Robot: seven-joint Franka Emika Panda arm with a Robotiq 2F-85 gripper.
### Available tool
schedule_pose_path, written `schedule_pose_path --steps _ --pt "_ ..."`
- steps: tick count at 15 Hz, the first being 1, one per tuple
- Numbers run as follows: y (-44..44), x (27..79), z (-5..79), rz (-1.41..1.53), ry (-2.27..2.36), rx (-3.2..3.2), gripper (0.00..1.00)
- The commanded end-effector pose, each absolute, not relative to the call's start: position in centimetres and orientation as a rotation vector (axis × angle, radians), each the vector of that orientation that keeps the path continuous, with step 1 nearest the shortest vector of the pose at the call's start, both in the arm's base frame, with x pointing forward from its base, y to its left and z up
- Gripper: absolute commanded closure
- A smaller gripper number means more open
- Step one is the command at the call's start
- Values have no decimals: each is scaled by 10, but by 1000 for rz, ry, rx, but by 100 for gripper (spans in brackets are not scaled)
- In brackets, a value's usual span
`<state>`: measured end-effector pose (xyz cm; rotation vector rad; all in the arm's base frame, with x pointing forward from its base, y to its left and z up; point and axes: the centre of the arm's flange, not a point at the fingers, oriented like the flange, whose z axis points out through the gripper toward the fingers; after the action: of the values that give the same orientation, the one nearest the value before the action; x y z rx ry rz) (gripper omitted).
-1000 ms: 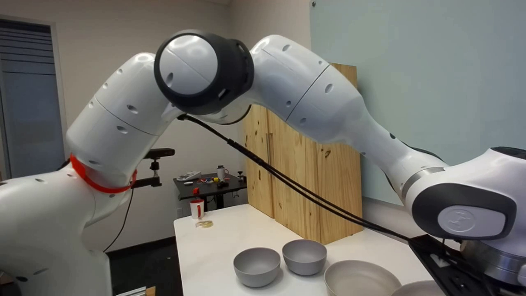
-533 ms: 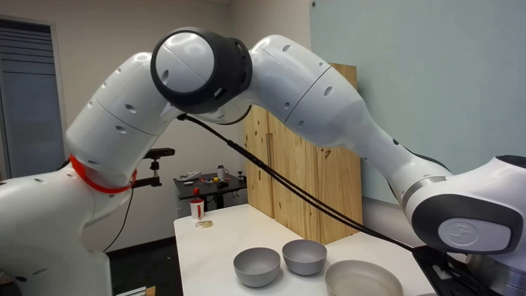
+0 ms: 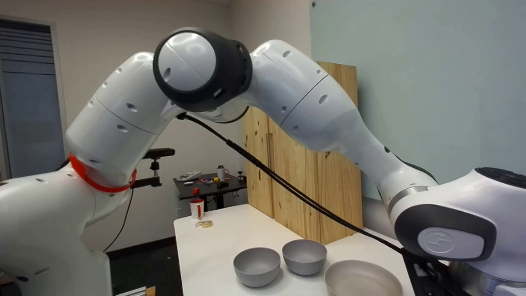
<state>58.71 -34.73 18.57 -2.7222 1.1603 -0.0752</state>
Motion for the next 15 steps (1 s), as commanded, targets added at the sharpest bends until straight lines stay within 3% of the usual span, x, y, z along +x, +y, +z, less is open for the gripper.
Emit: schedule_pose_path --steps 1,11,15 --pt "-316 577 190 -78 1216 -2701 76" --pt "-285 604 217 -140 1188 -2763 5" --pt "-251 641 260 -203 1107 -2846 0"
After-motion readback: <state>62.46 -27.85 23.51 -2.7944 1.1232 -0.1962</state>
